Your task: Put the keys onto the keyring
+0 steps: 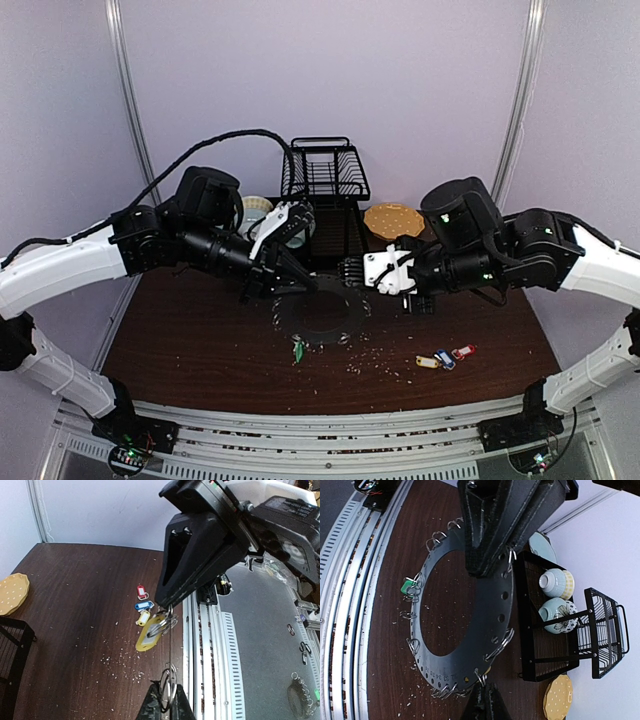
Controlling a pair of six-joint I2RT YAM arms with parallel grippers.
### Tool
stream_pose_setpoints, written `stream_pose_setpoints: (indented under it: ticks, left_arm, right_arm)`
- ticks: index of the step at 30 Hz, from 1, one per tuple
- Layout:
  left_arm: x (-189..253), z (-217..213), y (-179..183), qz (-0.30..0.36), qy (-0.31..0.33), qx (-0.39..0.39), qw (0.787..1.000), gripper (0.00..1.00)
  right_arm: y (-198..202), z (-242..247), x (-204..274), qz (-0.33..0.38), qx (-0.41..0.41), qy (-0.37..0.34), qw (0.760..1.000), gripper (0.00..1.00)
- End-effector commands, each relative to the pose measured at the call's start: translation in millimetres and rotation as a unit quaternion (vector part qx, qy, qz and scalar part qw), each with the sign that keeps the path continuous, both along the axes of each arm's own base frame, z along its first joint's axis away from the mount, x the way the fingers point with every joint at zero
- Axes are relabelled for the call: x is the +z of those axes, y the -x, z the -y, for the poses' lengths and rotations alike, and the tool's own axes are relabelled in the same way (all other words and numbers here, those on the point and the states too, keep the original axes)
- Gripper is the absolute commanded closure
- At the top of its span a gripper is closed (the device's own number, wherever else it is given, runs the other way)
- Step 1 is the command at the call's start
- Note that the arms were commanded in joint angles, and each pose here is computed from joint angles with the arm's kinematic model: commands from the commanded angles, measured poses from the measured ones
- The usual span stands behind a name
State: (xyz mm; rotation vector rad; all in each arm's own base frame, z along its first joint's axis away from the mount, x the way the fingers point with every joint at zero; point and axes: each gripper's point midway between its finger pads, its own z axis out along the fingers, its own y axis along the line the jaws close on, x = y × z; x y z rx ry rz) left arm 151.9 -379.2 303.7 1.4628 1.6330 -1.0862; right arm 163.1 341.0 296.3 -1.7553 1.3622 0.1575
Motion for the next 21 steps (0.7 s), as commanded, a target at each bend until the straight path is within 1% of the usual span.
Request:
stream_pose_setpoints:
  ticks: [1, 5, 11, 16, 21]
  left_arm:
    - [84, 11, 1, 0.068, 0.129, 0.005, 0.989, 1.0]
    - [89, 9, 0, 0.063, 0.133, 0.012, 0.989, 1.0]
    - [89, 12, -7, 0.04, 0.126, 0.035, 0.991, 1.0]
    - [98, 18, 3, 0.001, 0.154, 0.006, 0.988, 1.0]
    - [93, 19, 8, -0.01, 0.158, -0.007, 0.987, 1.0]
  right_arm:
    - [-17, -9, 0, 0.022, -0.053, -0.032, 0.998, 1.0]
    - [-23, -6, -16, 0.044, -0.069, -0.007, 0.997, 1.0]
    - [-25, -2, -20, 0.099, -0.066, 0.004, 0.993, 1.0]
    - [-26, -2, -32, 0.121, -0.047, 0.043, 0.991, 1.0]
    - [-29, -3, -38, 0.138, -0.042, 0.06, 0.988, 1.0]
